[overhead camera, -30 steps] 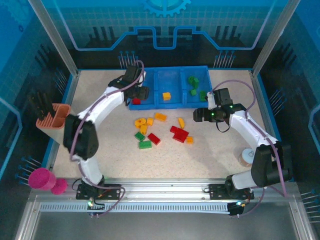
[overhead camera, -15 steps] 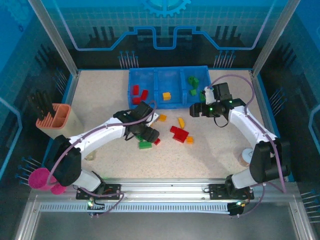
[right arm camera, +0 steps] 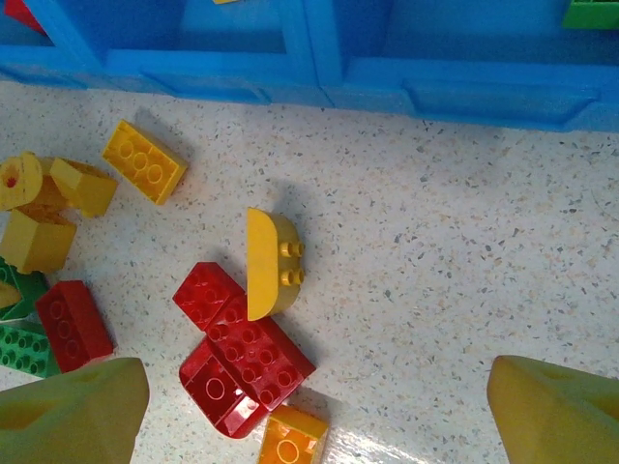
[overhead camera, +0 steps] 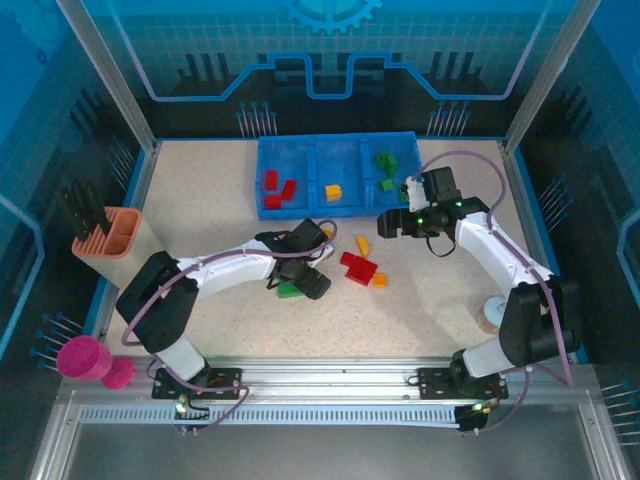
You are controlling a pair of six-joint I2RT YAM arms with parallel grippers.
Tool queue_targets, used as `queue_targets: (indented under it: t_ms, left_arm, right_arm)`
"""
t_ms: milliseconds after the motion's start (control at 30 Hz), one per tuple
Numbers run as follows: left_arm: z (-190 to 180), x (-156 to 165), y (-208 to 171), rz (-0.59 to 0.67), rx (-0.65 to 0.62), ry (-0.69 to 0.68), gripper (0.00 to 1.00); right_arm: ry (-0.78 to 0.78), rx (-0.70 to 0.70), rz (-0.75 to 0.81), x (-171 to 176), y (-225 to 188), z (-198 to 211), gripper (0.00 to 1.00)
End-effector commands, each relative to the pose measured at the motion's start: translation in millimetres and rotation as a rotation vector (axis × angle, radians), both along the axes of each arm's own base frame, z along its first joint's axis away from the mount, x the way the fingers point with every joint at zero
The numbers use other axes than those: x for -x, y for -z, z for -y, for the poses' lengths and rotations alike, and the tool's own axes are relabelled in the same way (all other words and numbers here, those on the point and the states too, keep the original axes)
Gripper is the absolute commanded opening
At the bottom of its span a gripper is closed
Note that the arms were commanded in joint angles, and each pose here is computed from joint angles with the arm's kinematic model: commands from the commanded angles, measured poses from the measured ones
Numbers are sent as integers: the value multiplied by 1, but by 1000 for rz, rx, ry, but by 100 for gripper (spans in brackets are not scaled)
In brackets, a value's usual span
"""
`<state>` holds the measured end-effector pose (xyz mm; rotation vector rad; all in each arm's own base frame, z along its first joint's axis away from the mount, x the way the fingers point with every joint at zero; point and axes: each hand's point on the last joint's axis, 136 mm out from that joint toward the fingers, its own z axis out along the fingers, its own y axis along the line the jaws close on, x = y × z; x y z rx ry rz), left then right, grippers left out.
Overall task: Sort the legos into containers by color
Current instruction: Pick up the lego from the center of the table.
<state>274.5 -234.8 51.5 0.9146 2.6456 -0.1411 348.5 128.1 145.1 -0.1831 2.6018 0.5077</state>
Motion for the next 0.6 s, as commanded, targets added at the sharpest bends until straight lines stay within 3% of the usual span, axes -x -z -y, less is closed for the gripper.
queue_targets:
  t_ms: [0, 333, 567]
  left_arm:
    - [-2, -7, 7, 33, -42, 17, 88]
    - [5, -10, 28, -6, -63, 28, 90]
    - [7, -7, 36, -64, -77, 11, 75]
  right_arm:
    - [-18, 10, 6, -1, -7, -4, 92]
    - [-22, 28, -13, -2, 2, -6, 92]
    - [-22, 42, -16, -3, 4, -4, 92]
